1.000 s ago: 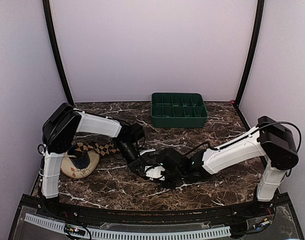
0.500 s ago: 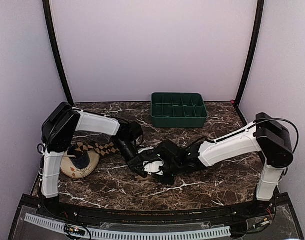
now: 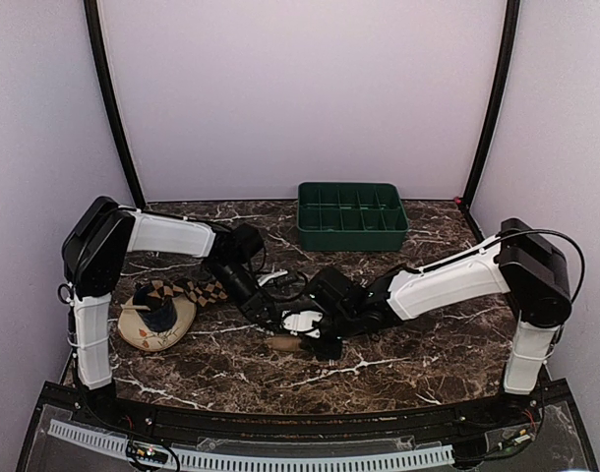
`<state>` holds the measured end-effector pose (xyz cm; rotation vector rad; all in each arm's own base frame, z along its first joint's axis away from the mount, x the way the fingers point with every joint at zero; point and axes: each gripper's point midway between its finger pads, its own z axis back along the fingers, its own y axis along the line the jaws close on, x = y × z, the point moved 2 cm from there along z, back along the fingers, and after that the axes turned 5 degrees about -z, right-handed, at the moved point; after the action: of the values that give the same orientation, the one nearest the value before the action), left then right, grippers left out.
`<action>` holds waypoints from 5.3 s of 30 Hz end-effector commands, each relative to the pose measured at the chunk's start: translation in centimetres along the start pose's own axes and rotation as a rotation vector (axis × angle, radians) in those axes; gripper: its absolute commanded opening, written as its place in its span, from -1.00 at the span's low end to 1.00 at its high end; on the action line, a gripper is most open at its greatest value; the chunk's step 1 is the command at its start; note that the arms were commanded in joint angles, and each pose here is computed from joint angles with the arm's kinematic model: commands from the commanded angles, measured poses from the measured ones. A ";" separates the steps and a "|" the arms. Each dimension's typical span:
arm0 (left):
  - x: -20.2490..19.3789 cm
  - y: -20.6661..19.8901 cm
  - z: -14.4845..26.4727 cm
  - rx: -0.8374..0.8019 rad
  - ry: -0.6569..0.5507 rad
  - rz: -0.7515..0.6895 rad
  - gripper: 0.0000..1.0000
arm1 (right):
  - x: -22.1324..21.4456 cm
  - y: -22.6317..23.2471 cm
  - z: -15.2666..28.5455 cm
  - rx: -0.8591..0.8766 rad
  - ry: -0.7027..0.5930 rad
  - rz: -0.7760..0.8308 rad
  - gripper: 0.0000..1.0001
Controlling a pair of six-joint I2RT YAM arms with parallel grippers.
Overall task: Roll the socks
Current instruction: Roll the sock at the center of the board.
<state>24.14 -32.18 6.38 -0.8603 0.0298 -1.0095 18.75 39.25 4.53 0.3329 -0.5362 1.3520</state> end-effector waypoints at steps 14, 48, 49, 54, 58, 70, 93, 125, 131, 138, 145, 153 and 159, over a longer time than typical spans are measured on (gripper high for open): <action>1.1 0.6 5.8 0.373 -0.304 -0.023 -0.36 | -0.9 0.9 -1.1 0.215 0.131 -0.160 -0.96; -1.6 -6.8 3.2 0.787 -0.333 -0.545 -0.25 | 0.3 -0.5 -2.4 0.647 0.213 -0.484 -1.00; -1.6 -7.0 2.9 0.789 -0.317 -0.566 -0.25 | 0.3 -0.5 -2.3 0.657 0.211 -0.490 -1.00; -1.9 -7.0 1.8 0.798 -0.218 -0.659 -0.22 | 0.3 -0.6 -2.3 0.693 0.221 -0.514 -1.00; -2.3 -6.6 0.8 0.802 -0.150 -0.704 -0.21 | 0.2 -0.5 -2.4 0.710 0.233 -0.521 -1.00; -2.8 -5.4 -1.3 0.798 -0.027 -0.782 -0.19 | 0.4 -0.5 -2.4 0.733 0.246 -0.529 -1.00; -2.8 -3.3 -3.5 0.819 0.047 -0.822 -0.38 | 0.0 0.0 -2.5 0.791 0.265 -0.538 -1.00; -5.2 -3.7 -6.0 0.431 0.216 -0.568 -1.00 | 0.1 -4.1 -0.3 0.775 -0.008 -0.693 -0.28; -4.9 -3.7 -6.2 0.341 0.244 -0.500 -1.00 | -0.2 -4.7 0.2 0.751 -0.049 -0.725 -0.26; -4.1 -3.5 -5.4 0.292 0.221 -0.445 -1.00 | -0.1 -5.3 0.8 0.727 -0.097 -0.741 -0.23; -3.6 -3.3 -4.9 0.243 0.200 -0.386 -1.00 | 0.1 -6.0 1.5 0.683 -0.142 -0.740 -0.19; -3.0 -2.9 -4.1 0.152 0.168 -0.284 -1.00 | -0.4 -7.0 2.2 0.564 -0.206 -0.745 -0.18; -2.8 -2.6 -3.7 0.086 0.153 -0.219 -1.00 | -1.5 -7.9 3.0 0.413 -0.246 -0.740 -0.19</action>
<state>20.24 -34.28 5.11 -0.6793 -0.1163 -1.3448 24.00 35.29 5.62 0.9942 -0.1172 0.6991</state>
